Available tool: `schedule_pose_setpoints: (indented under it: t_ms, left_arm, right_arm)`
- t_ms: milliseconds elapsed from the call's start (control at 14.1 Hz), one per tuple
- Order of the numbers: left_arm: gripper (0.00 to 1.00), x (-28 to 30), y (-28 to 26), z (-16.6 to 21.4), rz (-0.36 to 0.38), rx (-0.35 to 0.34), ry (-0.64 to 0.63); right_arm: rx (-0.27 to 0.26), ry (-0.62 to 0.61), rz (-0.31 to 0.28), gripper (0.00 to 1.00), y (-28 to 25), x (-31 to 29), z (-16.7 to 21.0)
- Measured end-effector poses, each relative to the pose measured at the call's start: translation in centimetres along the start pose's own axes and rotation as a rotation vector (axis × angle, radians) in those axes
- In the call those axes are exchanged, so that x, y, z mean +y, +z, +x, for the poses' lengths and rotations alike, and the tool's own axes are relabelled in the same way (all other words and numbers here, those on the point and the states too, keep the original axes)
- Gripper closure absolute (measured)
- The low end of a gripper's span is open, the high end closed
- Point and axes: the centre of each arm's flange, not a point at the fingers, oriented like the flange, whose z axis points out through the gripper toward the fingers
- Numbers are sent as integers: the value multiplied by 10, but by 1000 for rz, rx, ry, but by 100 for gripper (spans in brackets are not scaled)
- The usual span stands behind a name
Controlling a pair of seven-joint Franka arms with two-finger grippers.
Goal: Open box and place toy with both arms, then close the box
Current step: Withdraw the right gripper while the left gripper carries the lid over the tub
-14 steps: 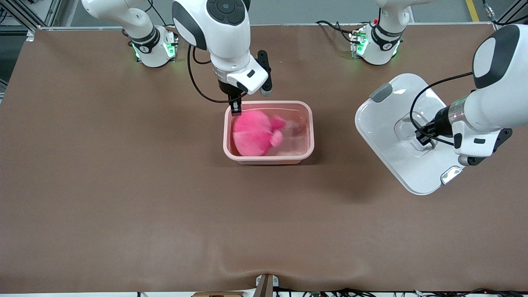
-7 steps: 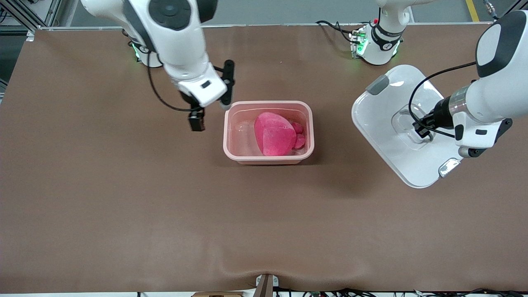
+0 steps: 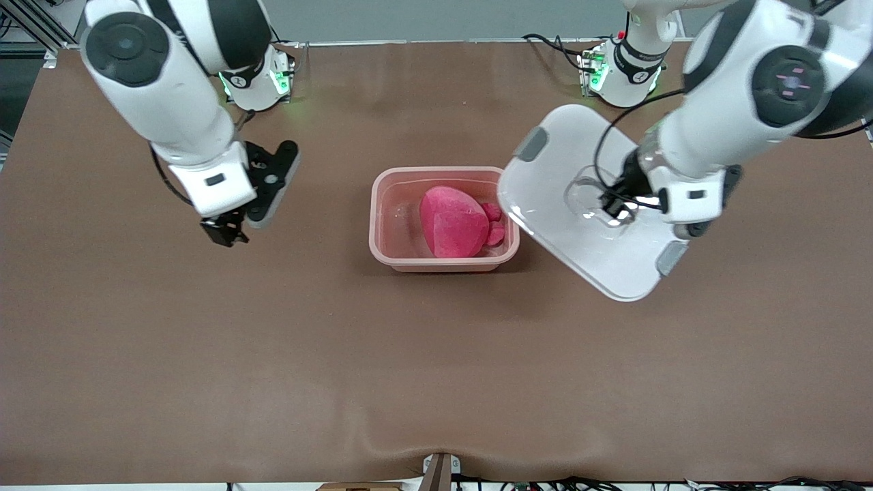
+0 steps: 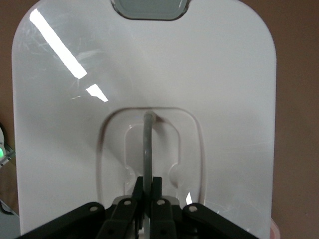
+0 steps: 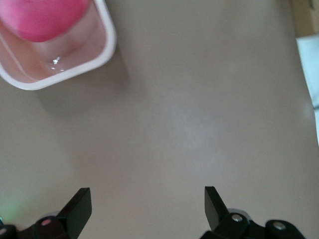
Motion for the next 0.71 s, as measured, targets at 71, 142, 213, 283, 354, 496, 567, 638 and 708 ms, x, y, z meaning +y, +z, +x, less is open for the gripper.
schedule_pose_setpoints:
  t_ms: [71, 142, 213, 283, 354, 496, 567, 638, 708]
  left_arm:
    - [93, 8, 8, -18, -11, -1, -32]
    - [93, 16, 16, -34, -20, -4, -66]
    - [93, 22, 23, -47, -26, -2, -97]
    - [93, 28, 31, -59, -29, 10, -128]
    - [93, 33, 39, -72, -32, 21, -159]
    - [93, 41, 53, -95, -40, 38, -220]
    - [93, 44, 59, -105, -41, 46, -242]
    - [93, 46, 65, -113, -43, 55, -261]
    - [93, 48, 69, -119, -47, 63, -283]
  right_arm:
    - [8, 55, -2, 0, -6, 9, -15]
    - [23, 111, 4, 0, -12, 19, -33]
    - [38, 164, 14, 0, -18, 29, -52]
    - [52, 218, 25, 0, -22, 39, -74]
    - [61, 268, 30, 0, -25, 49, -96]
    - [69, 375, 32, 0, -27, 70, -140]
    - [67, 463, 37, 0, -27, 78, -162]
    - [61, 578, 56, 0, -24, 85, -183]
    - [51, 691, 81, 0, -19, 90, -202]
